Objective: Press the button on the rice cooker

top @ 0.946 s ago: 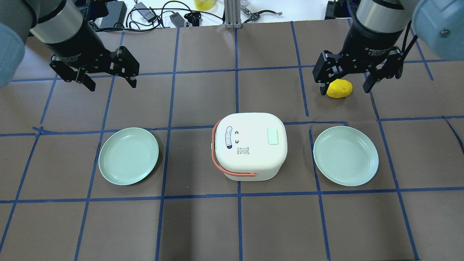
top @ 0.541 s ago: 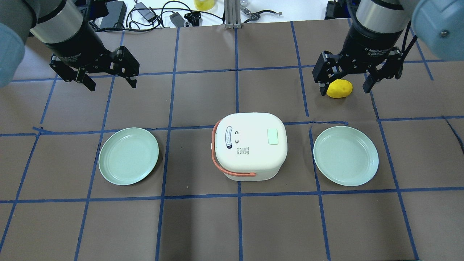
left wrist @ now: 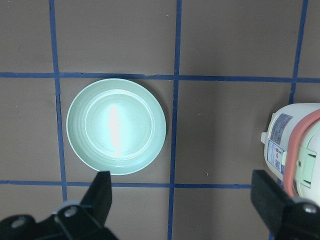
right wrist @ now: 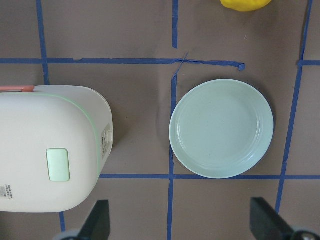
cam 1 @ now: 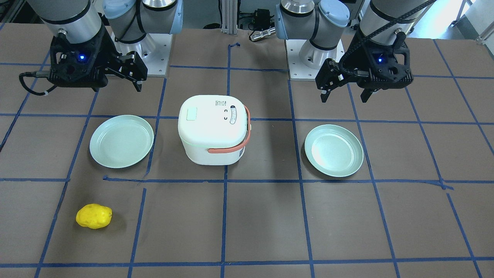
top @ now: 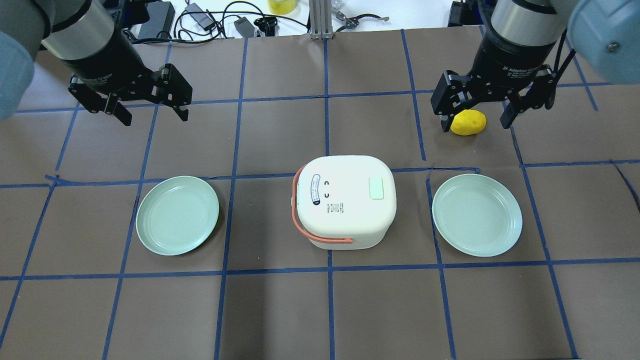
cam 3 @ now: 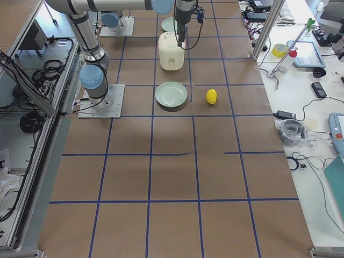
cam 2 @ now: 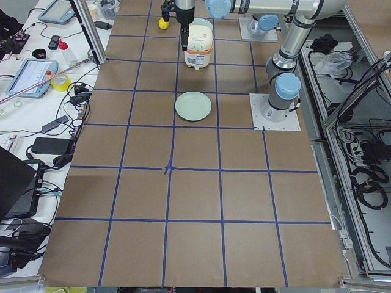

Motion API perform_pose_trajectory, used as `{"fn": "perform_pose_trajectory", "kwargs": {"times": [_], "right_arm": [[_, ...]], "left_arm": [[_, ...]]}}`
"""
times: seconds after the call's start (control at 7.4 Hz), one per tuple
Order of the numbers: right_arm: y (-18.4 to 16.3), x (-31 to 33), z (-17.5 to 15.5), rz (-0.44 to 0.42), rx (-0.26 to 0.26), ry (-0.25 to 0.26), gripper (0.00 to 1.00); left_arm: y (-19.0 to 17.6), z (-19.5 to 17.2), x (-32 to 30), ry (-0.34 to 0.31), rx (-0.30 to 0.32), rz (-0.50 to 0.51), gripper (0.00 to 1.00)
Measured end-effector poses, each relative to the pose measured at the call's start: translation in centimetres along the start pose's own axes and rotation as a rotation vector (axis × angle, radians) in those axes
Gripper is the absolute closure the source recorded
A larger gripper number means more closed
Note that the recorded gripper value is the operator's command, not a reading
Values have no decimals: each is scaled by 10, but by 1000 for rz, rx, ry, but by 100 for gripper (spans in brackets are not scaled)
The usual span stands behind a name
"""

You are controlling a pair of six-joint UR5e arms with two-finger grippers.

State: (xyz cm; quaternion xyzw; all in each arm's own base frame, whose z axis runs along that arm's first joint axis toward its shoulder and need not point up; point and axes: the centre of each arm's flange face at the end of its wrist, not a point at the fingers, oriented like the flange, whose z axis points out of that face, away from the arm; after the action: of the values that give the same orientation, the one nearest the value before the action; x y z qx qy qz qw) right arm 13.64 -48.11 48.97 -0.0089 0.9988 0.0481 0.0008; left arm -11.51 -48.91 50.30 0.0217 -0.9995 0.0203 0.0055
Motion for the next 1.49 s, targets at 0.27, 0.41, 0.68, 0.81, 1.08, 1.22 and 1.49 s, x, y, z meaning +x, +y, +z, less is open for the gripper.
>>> {"fn": "perform_pose_trajectory", "kwargs": {"times": [0.27,0.41,0.68,0.81,1.08,1.22,1.49], "right_arm": [[0,1,0,1,1,1,0],[0,1,0,2,1,1,0],[0,-1,1,12,2,-1,55],[-1,-2,2,28,3,-7,96],[-1,-6,4,52,1,-21,100],[-1,-11,6,64,-4,-35,100],[-1,-36,15,64,-25,-78,100]], "left_arm": [[0,0,0,0,0,1,0],[0,0,0,0,0,1,0],[0,0,0,0,0,0,0],[0,0,0,0,0,0,0],[0,0,0,0,0,1,0],[0,0,0,0,0,1,0],[0,0,0,0,0,1,0]]}}
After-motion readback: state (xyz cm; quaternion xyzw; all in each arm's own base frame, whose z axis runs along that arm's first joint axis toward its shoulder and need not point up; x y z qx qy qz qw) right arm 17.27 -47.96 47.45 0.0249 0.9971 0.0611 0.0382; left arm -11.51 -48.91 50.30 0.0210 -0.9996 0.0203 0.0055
